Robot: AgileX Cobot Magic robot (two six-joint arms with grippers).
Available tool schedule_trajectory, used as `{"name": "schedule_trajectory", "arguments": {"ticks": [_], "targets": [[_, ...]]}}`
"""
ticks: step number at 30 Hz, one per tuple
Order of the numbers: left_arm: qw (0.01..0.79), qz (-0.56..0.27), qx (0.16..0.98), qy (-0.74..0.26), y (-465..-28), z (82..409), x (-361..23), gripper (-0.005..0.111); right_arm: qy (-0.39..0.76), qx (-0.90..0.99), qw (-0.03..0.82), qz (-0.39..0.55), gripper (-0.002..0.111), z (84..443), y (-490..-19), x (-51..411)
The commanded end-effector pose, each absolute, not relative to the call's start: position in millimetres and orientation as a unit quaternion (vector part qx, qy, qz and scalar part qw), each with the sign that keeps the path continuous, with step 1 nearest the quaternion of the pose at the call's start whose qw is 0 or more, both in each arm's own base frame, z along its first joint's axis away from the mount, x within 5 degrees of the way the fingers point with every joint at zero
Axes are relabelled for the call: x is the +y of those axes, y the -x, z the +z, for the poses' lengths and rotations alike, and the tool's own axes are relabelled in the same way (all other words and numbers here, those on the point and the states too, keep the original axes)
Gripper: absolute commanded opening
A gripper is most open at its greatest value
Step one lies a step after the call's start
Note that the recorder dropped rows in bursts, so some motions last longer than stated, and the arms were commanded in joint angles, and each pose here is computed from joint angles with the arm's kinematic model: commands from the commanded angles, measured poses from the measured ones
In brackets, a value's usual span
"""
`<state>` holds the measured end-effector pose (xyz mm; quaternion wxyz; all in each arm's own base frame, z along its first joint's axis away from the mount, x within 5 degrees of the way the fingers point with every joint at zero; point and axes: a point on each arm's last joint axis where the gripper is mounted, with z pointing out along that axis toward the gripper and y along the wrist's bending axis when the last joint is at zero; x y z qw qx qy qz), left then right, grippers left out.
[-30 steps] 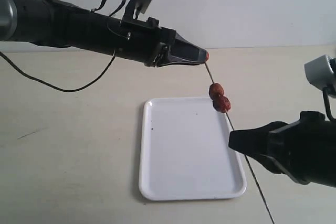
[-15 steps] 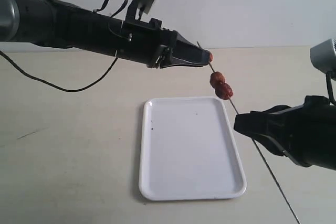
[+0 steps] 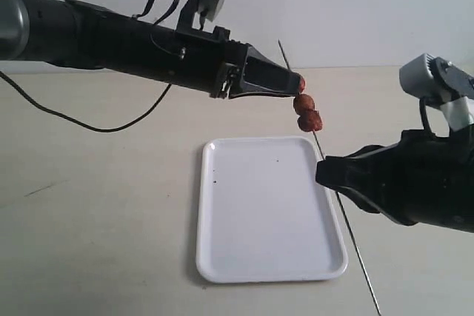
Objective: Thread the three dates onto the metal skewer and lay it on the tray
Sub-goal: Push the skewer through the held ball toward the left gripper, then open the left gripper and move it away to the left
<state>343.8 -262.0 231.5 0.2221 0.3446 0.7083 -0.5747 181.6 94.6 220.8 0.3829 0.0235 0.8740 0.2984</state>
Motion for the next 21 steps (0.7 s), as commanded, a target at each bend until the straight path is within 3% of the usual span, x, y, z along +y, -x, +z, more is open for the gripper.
{"name": "schedule_trajectory", "arguments": {"ticks": [1,7,12,21], "targets": [[0.206,-0.601,0.683,-0.36,-335,238,-265,0.021,-0.052,0.88,0.398,0.256,0.0,219,-189,87],[0.201,-0.604,0.679,-0.365,-333,238,-265,0.021,-0.039,0.87,0.413,0.266,0.0,231,-195,91],[0.198,-0.605,0.68,-0.362,-333,238,-265,0.045,-0.037,0.87,0.414,0.265,0.0,231,-195,91],[0.194,-0.57,0.699,-0.385,-340,231,-248,0.044,-0.004,0.871,0.425,0.247,0.0,231,-195,90]]}}
